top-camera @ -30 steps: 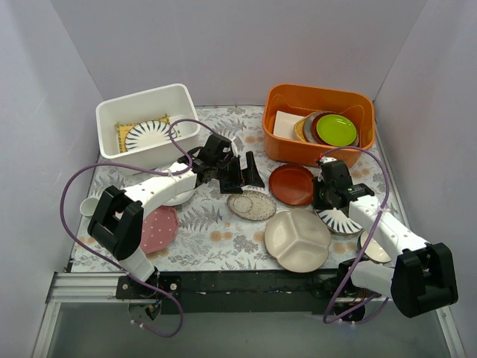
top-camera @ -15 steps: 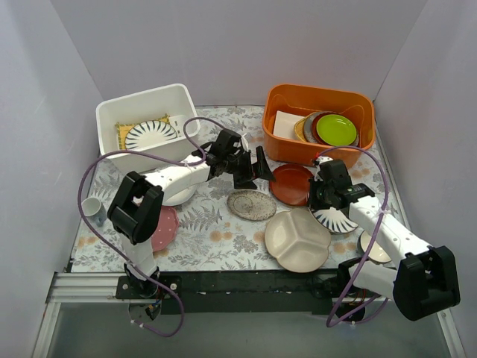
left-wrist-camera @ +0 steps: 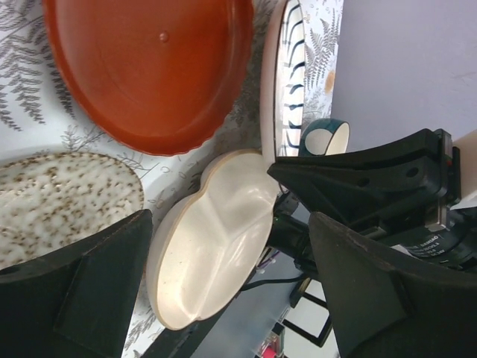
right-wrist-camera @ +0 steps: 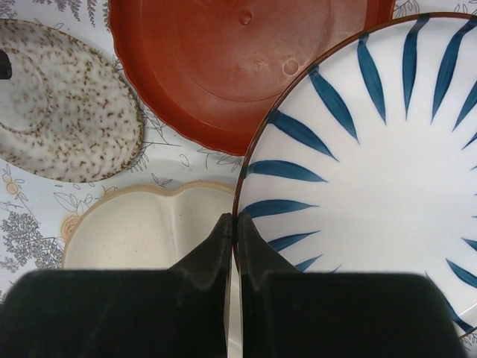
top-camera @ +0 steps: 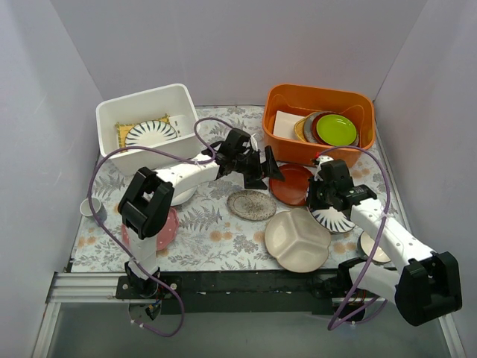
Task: Place the plates into the plastic bin on the countertop
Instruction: Pick up the plate from the corner of the board.
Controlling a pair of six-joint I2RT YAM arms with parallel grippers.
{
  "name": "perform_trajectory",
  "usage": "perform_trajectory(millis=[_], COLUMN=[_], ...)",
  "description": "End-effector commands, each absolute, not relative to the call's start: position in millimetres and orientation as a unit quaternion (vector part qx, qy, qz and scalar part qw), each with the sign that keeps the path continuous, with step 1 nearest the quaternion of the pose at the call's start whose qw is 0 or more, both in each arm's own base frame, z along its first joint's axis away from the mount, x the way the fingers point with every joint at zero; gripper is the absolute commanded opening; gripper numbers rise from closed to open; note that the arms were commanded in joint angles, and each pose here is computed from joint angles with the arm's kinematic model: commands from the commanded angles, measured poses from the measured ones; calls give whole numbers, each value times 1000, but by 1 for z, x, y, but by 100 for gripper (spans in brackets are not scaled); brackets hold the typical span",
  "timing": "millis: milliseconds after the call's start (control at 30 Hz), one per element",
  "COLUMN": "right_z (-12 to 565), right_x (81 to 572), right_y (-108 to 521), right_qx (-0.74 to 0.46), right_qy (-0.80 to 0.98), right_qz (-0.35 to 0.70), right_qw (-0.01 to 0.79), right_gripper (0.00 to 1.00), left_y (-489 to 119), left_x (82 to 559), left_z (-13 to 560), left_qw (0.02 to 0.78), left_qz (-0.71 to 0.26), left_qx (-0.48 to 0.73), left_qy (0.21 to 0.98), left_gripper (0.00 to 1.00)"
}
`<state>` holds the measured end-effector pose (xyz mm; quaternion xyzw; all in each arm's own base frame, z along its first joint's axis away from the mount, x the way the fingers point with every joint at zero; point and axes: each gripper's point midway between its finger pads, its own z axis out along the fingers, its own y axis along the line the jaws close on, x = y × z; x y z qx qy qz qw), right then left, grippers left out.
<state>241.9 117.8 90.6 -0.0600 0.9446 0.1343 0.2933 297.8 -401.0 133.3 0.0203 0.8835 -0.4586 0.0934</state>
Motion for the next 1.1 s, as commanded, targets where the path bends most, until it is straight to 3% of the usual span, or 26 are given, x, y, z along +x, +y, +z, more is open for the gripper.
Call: perform_trajectory(millis=[0,1067], right_z=[123,124], right_x=[252,237], right_y=[134,137], right_qx=[-68,-65], right_qy=[924,918], right_qz=[174,197], right_qw=[334,338], right_gripper=[1,1], left_y=[-419,-487], left_x=[296,280], left_z=[151,124], left_qw=[99,58], left_qz=[-478,-479], left_qx=[38,59], left_qy=[872,874], left_gripper=[84,80])
